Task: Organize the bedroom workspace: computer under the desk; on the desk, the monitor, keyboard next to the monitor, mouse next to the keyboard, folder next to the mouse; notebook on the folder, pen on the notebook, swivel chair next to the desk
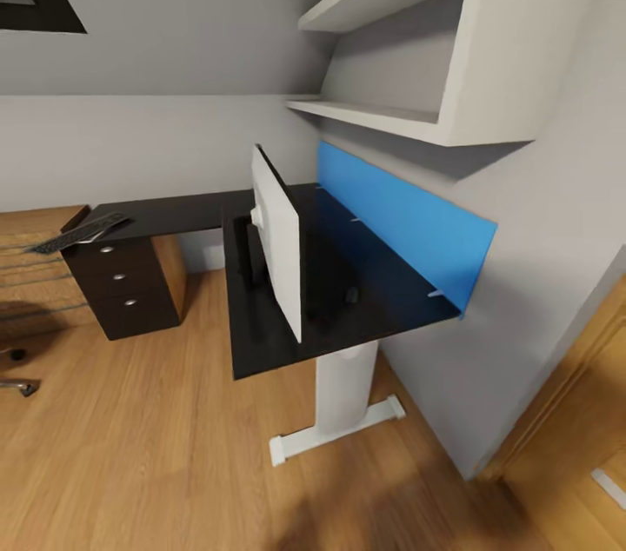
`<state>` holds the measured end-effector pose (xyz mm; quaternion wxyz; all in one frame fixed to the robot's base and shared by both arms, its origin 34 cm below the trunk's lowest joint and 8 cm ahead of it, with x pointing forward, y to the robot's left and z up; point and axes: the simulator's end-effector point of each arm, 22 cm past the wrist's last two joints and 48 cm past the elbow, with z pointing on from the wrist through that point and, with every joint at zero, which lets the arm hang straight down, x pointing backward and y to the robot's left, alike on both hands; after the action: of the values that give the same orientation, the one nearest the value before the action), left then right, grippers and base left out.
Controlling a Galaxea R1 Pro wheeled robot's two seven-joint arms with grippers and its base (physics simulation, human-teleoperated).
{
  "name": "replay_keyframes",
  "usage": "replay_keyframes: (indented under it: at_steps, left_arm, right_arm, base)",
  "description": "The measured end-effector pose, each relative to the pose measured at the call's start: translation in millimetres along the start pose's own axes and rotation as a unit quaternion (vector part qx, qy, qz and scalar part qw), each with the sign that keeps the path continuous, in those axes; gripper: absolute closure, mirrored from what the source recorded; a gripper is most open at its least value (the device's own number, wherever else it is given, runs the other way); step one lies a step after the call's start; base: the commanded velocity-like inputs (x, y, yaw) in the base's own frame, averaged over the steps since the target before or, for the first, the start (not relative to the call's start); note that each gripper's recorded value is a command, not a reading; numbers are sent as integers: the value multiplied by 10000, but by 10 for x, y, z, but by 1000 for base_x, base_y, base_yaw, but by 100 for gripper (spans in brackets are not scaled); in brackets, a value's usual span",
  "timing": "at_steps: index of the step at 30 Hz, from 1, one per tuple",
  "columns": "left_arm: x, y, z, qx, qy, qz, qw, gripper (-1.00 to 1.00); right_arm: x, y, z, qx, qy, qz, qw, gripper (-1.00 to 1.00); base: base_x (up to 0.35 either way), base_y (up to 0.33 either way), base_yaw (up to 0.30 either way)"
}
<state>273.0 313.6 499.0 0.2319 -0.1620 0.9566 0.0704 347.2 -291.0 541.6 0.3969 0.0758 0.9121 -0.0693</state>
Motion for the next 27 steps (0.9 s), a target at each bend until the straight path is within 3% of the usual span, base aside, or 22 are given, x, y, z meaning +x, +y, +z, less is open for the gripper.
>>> replay_keyframes:
  at_steps: [9, 27]
  left_arm:
    - [-51, 21, -125, -23, 20, 11, 10000, -100]
    - [-128, 40, -363, -25, 82, 15, 10000, -100]
  right_arm:
    - [-94, -7, -100, 6, 6, 6, 10000, -100]
    - [-270, -30, -286, -1, 15, -11, 10000, -100]
  base:
    - [-55, -10, 230]
    - [-1, 0, 9]
